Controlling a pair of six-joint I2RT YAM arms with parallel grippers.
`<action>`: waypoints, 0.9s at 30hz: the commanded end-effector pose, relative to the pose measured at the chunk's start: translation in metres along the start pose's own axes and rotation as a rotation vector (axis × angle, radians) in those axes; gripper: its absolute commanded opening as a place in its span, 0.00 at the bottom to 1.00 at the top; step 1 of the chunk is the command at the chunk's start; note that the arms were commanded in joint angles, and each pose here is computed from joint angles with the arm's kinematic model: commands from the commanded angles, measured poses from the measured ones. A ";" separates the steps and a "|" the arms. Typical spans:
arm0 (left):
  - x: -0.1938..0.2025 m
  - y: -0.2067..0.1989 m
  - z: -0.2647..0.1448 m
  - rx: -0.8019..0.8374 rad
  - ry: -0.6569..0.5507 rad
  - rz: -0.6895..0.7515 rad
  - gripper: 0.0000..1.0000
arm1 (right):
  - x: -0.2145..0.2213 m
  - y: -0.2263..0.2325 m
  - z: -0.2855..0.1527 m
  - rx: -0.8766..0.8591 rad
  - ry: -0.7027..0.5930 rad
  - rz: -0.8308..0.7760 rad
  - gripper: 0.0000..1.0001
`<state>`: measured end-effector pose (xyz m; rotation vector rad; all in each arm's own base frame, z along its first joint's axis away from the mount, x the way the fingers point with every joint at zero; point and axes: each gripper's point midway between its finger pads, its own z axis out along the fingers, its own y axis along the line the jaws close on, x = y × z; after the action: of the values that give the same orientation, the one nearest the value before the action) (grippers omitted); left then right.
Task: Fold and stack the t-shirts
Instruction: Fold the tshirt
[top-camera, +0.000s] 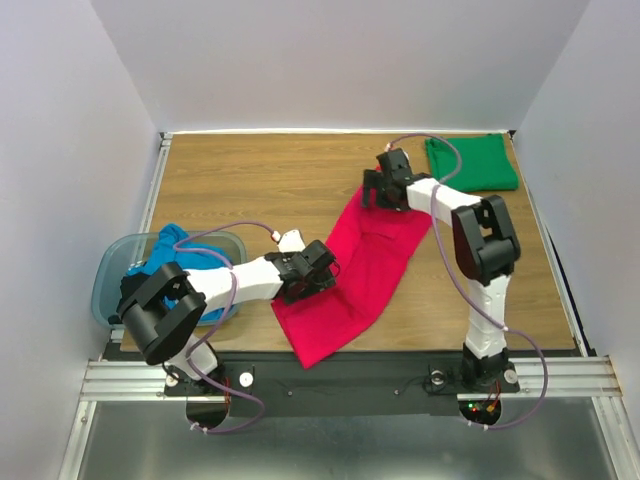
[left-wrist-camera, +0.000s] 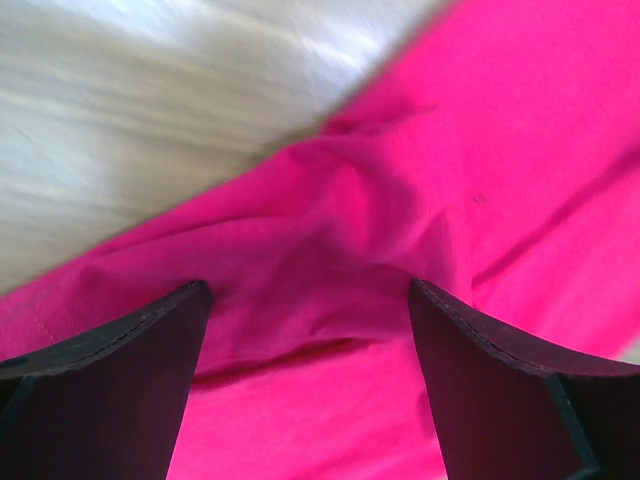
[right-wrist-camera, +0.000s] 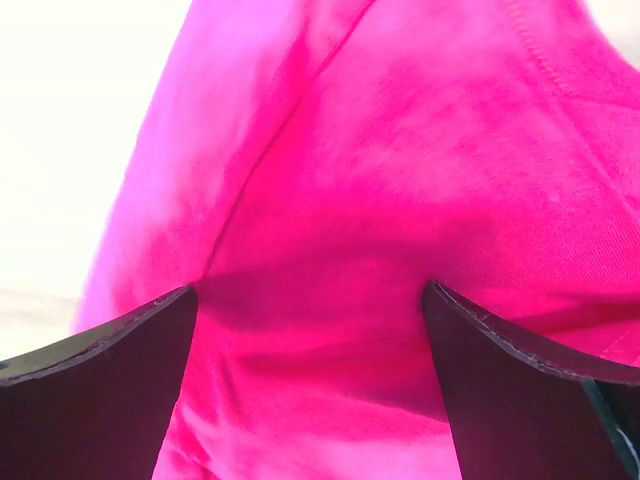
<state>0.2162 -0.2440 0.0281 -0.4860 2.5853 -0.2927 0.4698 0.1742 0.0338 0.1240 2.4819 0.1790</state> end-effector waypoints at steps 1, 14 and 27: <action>0.066 0.028 0.003 -0.109 0.221 -0.024 0.93 | 0.032 0.048 0.050 -0.189 0.136 -0.052 1.00; 0.081 -0.018 0.006 -0.065 0.271 -0.018 0.93 | -0.085 0.076 0.128 -0.165 -0.151 -0.144 1.00; 0.086 -0.049 -0.025 0.011 0.217 0.064 0.93 | -0.148 0.104 0.078 -0.285 -0.270 -0.095 1.00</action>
<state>0.1752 -0.3375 0.0366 -0.4355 2.7234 -0.5154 0.6472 0.2632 0.0533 -0.0734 2.1462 0.3797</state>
